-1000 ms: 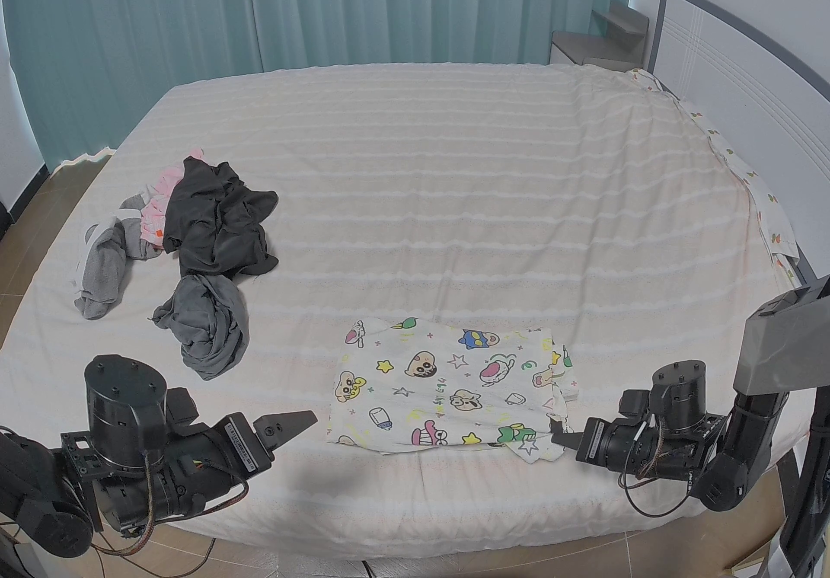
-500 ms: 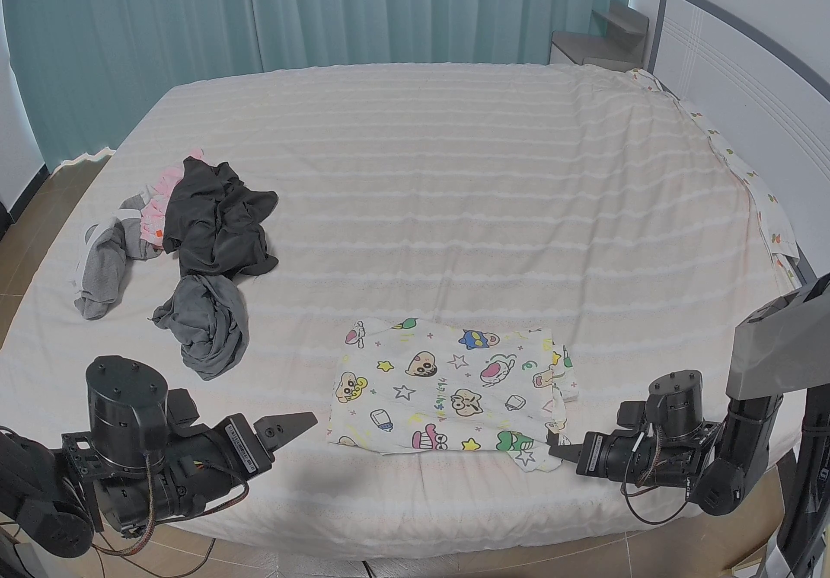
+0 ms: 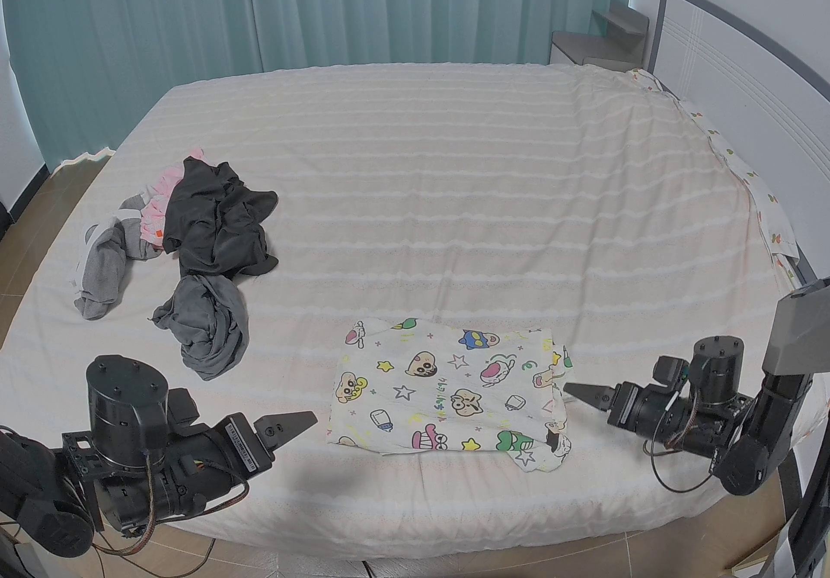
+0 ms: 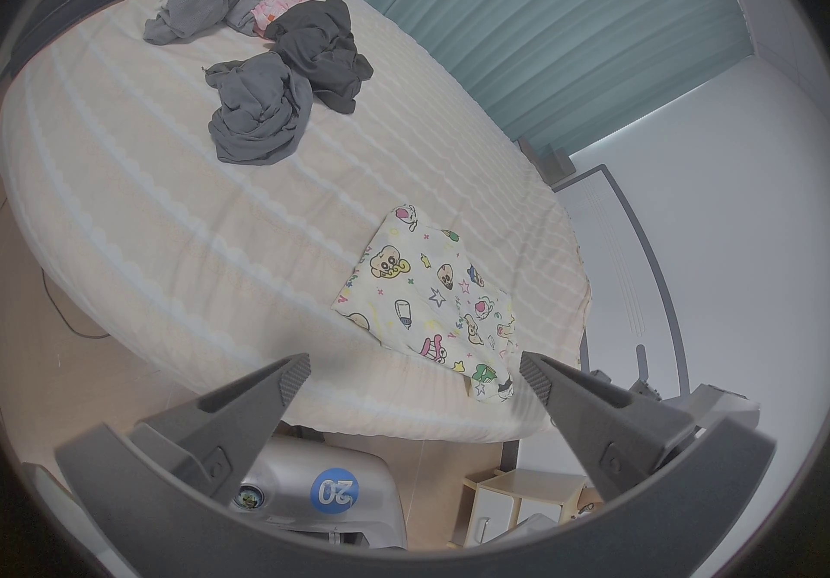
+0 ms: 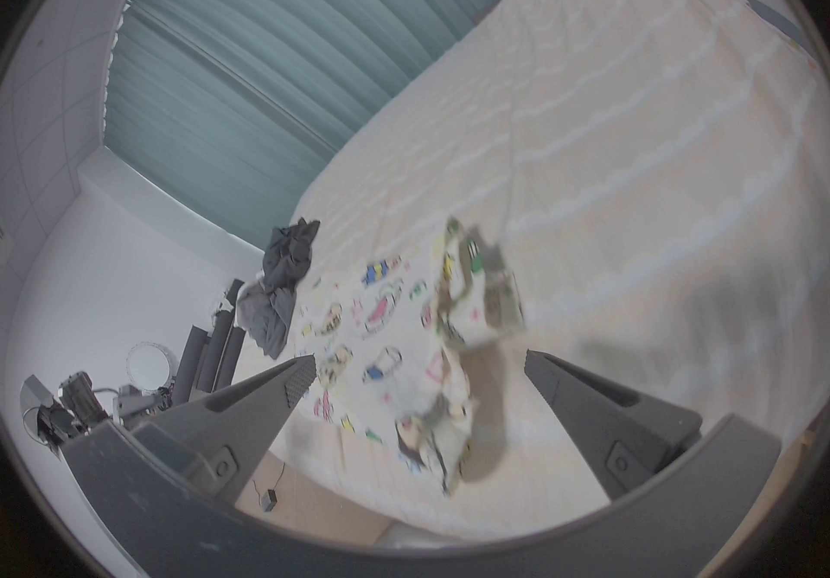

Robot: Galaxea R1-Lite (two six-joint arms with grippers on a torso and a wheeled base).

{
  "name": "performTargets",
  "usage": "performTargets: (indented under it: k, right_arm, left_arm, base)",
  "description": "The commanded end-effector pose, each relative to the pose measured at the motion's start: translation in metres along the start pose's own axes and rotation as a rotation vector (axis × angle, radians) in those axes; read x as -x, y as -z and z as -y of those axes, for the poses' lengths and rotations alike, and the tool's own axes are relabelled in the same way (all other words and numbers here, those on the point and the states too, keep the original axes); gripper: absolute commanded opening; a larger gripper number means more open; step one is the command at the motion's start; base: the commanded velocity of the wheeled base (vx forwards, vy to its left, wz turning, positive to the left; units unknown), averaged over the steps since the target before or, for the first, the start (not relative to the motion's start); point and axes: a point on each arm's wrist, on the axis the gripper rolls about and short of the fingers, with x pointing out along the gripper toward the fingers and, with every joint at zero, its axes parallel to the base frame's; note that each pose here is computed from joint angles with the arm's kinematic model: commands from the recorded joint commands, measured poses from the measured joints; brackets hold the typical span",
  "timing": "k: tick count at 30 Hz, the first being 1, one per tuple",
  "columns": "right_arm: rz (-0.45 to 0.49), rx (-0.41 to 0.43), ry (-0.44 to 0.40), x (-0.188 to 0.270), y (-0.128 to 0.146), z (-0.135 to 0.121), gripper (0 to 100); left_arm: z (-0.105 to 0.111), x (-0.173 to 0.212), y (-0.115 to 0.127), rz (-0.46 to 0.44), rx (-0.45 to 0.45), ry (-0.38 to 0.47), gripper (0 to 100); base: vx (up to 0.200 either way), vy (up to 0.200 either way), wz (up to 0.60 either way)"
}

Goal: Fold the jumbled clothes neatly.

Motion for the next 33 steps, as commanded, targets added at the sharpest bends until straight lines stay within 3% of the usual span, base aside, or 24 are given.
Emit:
performTargets:
  k: [1,5,11,21,33]
  right_arm:
    - [0.099,0.025,-0.063,-0.02,-0.042,-0.023,100]
    - [0.056,0.013,-0.039,-0.047,-0.073,-0.041,100]
    - [0.029,0.003,-0.016,-0.082,-0.087,-0.04,100]
    - [-0.057,-0.01,0.04,-0.116,-0.066,-0.019,100]
    - [-0.06,-0.007,0.039,-0.129,-0.064,-0.016,100]
  left_arm:
    - [0.0,-0.001,0.0,-0.002,-0.001,-0.004,100]
    - [-0.001,-0.001,0.001,-0.004,-0.001,-0.006,100]
    - [-0.001,-0.001,0.001,-0.005,-0.001,-0.008,100]
    - [-0.001,-0.002,0.001,-0.006,-0.001,-0.009,100]
    - [-0.003,-0.006,0.003,-0.02,-0.002,-0.029,100]
  base:
    - [0.0,0.0,0.0]
    - [0.0,0.0,0.0]
    - [0.0,0.0,0.0]
    - [0.0,0.0,0.0]
    - [0.0,0.0,0.0]
